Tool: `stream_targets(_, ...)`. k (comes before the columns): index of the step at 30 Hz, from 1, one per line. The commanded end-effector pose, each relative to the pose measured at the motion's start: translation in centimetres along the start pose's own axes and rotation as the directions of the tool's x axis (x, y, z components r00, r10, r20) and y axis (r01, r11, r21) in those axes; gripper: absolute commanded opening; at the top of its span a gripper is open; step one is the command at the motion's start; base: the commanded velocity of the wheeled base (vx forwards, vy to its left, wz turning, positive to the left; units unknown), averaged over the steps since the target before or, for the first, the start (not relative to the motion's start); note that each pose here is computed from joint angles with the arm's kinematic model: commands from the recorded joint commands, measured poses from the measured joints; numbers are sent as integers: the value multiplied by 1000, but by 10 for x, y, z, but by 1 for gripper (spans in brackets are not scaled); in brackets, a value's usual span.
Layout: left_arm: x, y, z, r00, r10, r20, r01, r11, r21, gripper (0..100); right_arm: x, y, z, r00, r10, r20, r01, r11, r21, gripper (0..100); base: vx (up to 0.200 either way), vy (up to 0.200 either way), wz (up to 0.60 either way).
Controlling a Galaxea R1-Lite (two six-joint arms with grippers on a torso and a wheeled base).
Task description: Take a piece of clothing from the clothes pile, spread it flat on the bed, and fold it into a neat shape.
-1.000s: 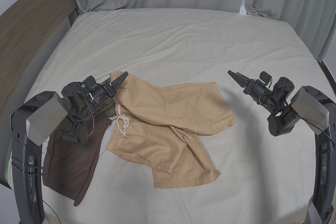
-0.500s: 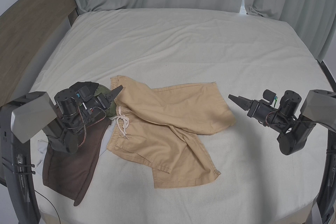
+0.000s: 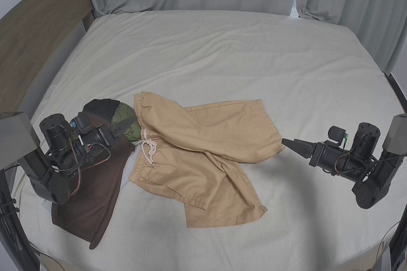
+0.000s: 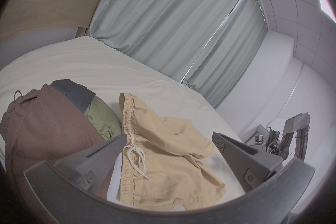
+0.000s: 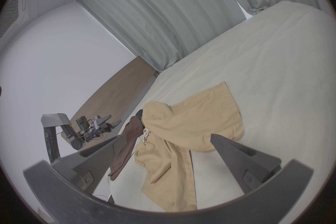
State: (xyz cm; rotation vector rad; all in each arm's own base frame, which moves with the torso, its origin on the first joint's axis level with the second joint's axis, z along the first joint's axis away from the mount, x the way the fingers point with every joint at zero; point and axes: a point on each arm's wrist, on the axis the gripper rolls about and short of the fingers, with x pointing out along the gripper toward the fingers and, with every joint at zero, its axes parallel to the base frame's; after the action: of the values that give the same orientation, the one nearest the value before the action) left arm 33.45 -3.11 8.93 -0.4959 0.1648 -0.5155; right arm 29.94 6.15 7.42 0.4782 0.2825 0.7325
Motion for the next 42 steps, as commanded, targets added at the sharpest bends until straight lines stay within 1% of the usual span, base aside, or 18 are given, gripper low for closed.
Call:
stream_targets(1,-26,-7,3,1000,-21,-1,21,999,36,100,-6,15,-14,999,-34,-33,35,999,19,100,0,0,0)
stream_targets(4,-30,-4,1,999,-31,-15,32,997,68,100,-2,11,-27,996,-55,-72,58,998,40,100,0,0,0)
stream_targets(7,-33,-3,-3,999,-25,-33,27,997,71,100,-1,10,-32,994,-56,-89,60,997,50,100,0,0,0)
stream_targets(11,-36,-2,-6,999,-22,-44,27,995,98,100,-2,8,-43,989,-66,-131,76,995,71,100,0,0,0)
stream_targets(14,-35,-2,-5,999,-31,-42,36,989,145,100,-1,2,-50,985,-81,-155,96,992,88,100,0,0,0)
stream_targets(17,-36,0,-10,998,-26,-57,36,982,183,100,1,-5,-60,978,-95,-186,116,987,108,100,0,0,0)
stream_targets(21,-36,3,-17,997,-16,-81,32,979,202,100,2,-10,-68,971,-105,-213,133,983,125,100,0,0,0)
stream_targets(23,-34,7,-22,995,-12,-96,33,974,223,100,4,-14,-76,965,-122,-234,156,979,134,100,0,0,0)
stream_targets(26,-34,6,-20,996,-13,-90,33,973,230,100,5,-17,-84,955,-157,-251,198,969,145,100,0,0,0)
stream_targets(27,-34,6,-20,996,-13,-90,33,973,230,100,5,-17,-84,955,-157,-251,198,969,145,100,0,0,0)
stream_targets(28,-34,6,-20,996,-13,-90,33,973,230,100,7,-16,-89,950,-165,-265,213,963,163,100,0,0,0)
stream_targets(31,-34,7,-20,996,-13,-90,33,973,229,100,11,-13,-95,945,-169,-280,233,949,211,100,0,0,0)
stream_targets(32,-34,7,-20,996,-13,-90,33,973,229,100,11,-13,-95,945,-169,-280,233,949,211,100,0,0,0)
stream_targets(33,-33,7,-20,996,-14,-88,34,973,229,100,12,-10,-97,943,-169,-285,241,940,240,100,0,0,0)
stream_targets(35,-33,6,-20,996,-15,-89,35,973,229,100,13,-7,-100,942,-160,-295,240,936,259,100,0,0,0)
stream_targets(42,-33,6,-20,996,-16,-91,36,973,226,100,11,-11,-119,917,-168,-362,278,920,275,100,0,0,0)
